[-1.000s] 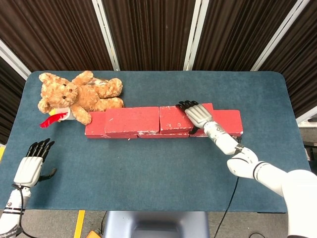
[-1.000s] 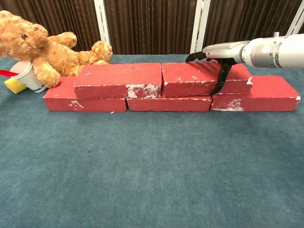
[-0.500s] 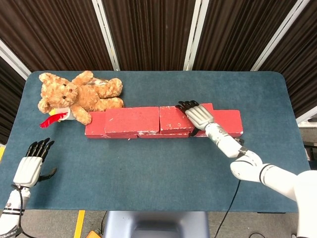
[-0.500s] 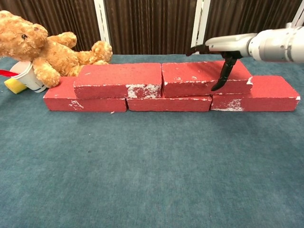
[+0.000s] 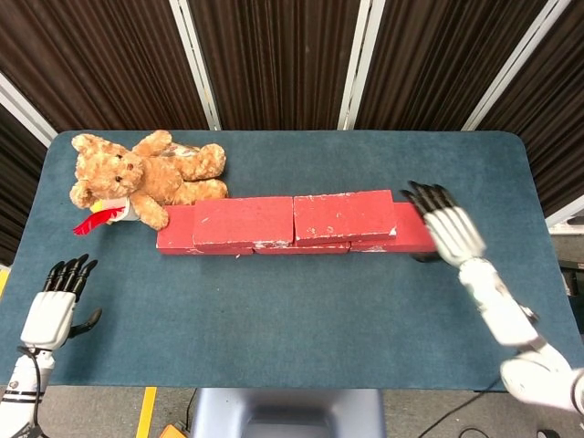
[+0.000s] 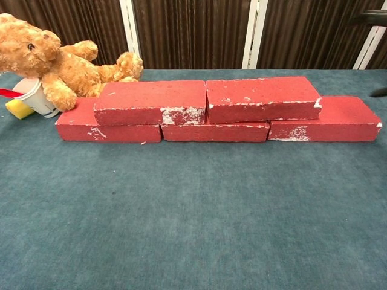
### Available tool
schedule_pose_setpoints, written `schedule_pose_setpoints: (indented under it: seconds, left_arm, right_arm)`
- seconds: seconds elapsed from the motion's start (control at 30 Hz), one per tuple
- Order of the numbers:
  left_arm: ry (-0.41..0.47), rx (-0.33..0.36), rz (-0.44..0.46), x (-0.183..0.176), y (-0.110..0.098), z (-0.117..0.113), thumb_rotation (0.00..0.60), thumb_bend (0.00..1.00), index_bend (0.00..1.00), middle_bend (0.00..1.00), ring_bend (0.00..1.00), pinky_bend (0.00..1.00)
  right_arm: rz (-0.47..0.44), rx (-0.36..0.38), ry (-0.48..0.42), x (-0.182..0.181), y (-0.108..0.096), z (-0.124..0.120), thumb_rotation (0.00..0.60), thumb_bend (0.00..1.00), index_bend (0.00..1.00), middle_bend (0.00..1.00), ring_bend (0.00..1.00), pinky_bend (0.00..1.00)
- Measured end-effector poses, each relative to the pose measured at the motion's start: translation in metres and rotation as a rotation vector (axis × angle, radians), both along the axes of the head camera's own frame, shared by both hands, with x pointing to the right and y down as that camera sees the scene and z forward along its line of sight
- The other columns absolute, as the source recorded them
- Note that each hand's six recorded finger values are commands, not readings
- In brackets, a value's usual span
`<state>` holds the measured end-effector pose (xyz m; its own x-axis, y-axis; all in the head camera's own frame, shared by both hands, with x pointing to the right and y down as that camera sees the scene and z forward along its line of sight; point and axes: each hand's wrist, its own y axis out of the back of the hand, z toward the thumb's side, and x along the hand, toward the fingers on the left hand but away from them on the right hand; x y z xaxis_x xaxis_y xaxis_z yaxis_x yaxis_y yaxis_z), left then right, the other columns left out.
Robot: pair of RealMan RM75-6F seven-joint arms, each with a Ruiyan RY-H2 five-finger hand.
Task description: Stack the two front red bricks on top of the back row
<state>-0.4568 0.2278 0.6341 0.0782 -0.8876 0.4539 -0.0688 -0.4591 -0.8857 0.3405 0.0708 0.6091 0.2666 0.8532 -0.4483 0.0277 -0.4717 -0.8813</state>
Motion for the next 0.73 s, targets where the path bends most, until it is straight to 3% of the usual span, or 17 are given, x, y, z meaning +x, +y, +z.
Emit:
schedule_pose_setpoints:
  seconds: [0.17,0.23,0.3,0.43,0.73]
  left_arm:
    - [-0.085,0.015,-0.012,-0.006,0.0,-0.003,0.6,0.33,0.0,0.0,0.0,0.0]
    - [-0.11,0.016,-0.022,-0.007,0.0,-0.004,0.6,0.34,0.0,0.0,0.0,0.0]
    - [-0.118,0.013,-0.03,-0.006,0.001,-0.005,0.6,0.34,0.0,0.0,0.0,0.0]
    - [-0.117,0.013,-0.022,-0.002,0.002,-0.007,0.6,0.34,0.0,0.0,0.0,0.0]
    - [-0.124,-0.003,-0.026,-0.005,0.002,-0.005,0.6,0.33,0.0,0.0,0.0,0.0]
  right_arm:
    - [0.128,0.121,0.076,0.059,0.06,-0.016,0.6,0.12,0.0,0.0,0.0,0.0]
    - [0.152,0.145,0.128,0.077,0.089,-0.02,0.6,0.12,0.0,0.0,0.0,0.0]
    - [0.151,0.158,0.148,0.082,0.105,-0.025,0.6,0.12,0.0,0.0,0.0,0.0]
    - [0.147,0.17,0.138,0.082,0.116,-0.032,0.6,0.12,0.0,0.0,0.0,0.0]
    - [0.196,0.077,0.197,0.093,0.113,-0.018,0.6,0.12,0.0,0.0,0.0,0.0]
